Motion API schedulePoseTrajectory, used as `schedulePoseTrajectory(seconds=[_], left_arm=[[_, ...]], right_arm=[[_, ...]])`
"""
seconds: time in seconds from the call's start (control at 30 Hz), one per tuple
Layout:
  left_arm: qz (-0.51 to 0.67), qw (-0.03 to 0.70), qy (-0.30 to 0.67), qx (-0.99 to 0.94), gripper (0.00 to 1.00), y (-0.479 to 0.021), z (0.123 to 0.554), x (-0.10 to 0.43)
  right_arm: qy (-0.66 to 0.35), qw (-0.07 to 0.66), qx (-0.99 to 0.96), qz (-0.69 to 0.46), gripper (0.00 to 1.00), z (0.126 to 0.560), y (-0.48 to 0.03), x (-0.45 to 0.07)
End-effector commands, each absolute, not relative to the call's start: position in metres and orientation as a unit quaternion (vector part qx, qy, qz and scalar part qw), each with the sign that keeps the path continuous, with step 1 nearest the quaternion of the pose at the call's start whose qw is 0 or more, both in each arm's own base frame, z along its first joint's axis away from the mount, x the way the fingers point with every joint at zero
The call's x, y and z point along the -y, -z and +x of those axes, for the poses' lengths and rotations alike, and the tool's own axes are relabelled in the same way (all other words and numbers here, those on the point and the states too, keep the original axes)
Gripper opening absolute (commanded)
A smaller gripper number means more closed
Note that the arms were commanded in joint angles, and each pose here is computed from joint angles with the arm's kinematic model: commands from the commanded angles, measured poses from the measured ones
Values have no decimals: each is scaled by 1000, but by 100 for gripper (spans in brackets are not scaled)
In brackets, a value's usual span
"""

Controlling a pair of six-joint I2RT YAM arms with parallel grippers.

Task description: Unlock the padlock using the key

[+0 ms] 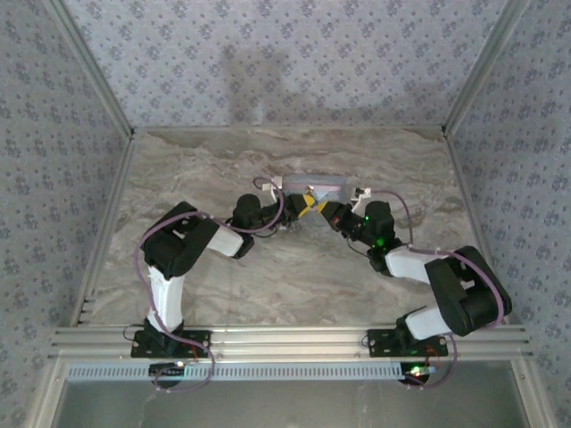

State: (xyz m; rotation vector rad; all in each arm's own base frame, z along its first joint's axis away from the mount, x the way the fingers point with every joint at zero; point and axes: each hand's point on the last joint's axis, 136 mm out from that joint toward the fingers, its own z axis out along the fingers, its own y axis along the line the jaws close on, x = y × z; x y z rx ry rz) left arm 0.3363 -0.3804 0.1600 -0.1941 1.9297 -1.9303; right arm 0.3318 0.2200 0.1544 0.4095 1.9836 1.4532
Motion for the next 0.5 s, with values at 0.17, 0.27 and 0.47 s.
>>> schedulePoseTrajectory(seconds=[0.17,0.27,0.47], left_arm=[[100,119,747,-646,0,-201,244,429],[94,121,745,-650,0,-197,245,428],[29,149,699,-699,0,-157,275,404]], right_arm=[[-593,325,-729,106,0,343,-191,-249],[-590,310,-738,101,0,341,-187,-255],[-554,284,-776,100,4,326,-161,-244]])
